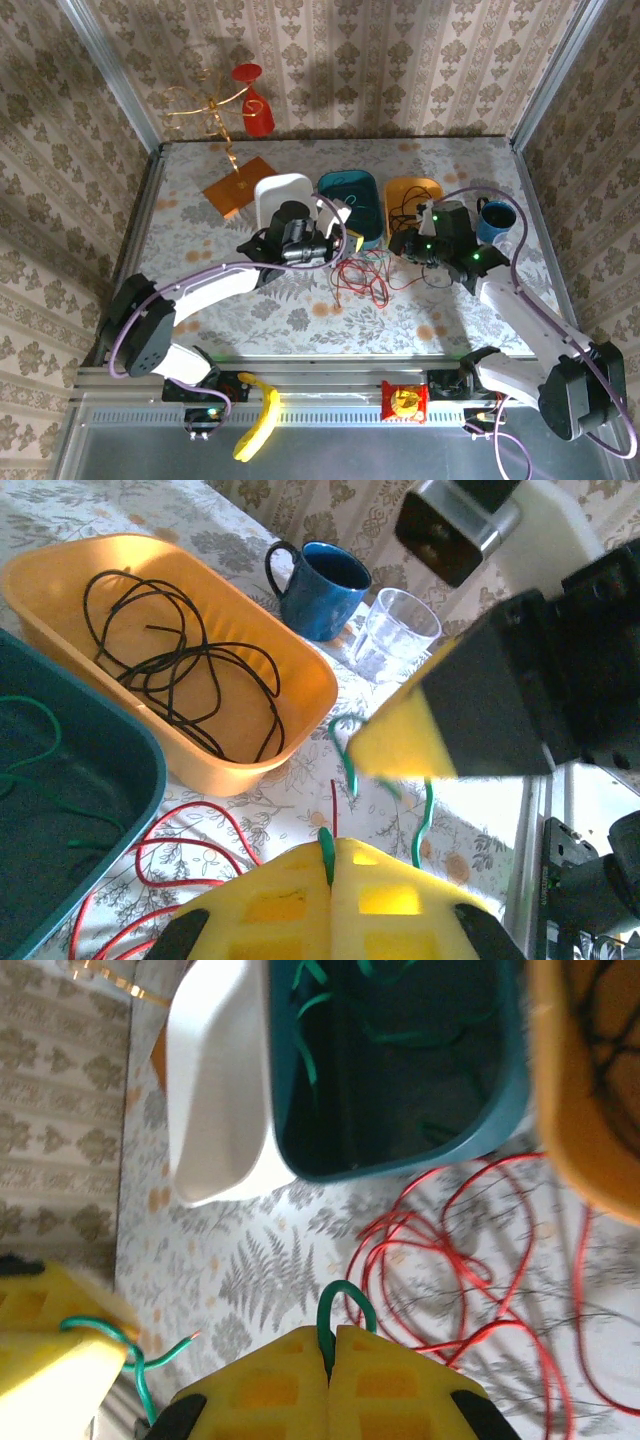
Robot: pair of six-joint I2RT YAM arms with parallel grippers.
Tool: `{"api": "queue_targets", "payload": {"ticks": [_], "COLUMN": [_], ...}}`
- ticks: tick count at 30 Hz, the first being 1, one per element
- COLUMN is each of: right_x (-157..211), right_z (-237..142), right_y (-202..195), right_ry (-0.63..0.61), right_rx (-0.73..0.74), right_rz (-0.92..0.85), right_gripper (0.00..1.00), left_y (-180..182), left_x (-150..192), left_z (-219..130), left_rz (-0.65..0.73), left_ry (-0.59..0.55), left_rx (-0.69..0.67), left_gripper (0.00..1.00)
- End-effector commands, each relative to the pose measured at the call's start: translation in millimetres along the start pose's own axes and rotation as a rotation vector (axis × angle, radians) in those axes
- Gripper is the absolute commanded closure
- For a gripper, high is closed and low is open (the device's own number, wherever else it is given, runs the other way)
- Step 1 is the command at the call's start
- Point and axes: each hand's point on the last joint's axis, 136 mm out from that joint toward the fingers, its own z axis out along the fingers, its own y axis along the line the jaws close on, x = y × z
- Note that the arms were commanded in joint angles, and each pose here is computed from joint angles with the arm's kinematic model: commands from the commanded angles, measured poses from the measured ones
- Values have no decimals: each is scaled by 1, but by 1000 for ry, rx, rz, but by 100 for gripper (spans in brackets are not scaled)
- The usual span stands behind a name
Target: Untangle the cables
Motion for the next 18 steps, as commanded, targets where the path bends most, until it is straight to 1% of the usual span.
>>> {"api": "queue_targets", "payload": {"ticks": [1, 3, 7, 9, 11, 12, 13, 15, 16, 18], "right_x": [-26, -38, -55, -62, -68, -71, -72, -74, -73, -73], "right_z": [-26, -34, -39, -39, -37, -36, -35, -31, -29, -24], "right_y": [-31, -38, -28, -24, -19, -14, -9, 1, 7, 13], "right_ry": [-131, -190, -259, -281, -298, -301, -301, -302, -304, -315], "right_rx": [147, 166, 132, 118, 104, 97, 99, 119, 137, 182], "right_rz": [41, 70, 68, 71, 70, 58, 41, -8, -40, -87], "right_gripper": [100, 100, 100, 100, 100, 100, 100, 100, 100, 100], "left_y": [5, -6, -41, -51, -52, -47, -34, 9, 37, 81], "left_x": [0, 10, 33, 42, 48, 47, 44, 33, 26, 17], "left_z": [-15, -16, -13, -12, -12, -12, -12, -21, -32, -65], "left_rz": [9, 17, 35, 33, 22, 23, 31, 20, -10, -119], "left_ry": [-2, 37, 144, 191, 215, 208, 182, 112, 59, -63], "left_rx": [-53, -19, 110, 157, 168, 148, 74, -171, -324, -544], "left_gripper": [100, 100, 100, 100, 100, 100, 91, 67, 60, 50]}}
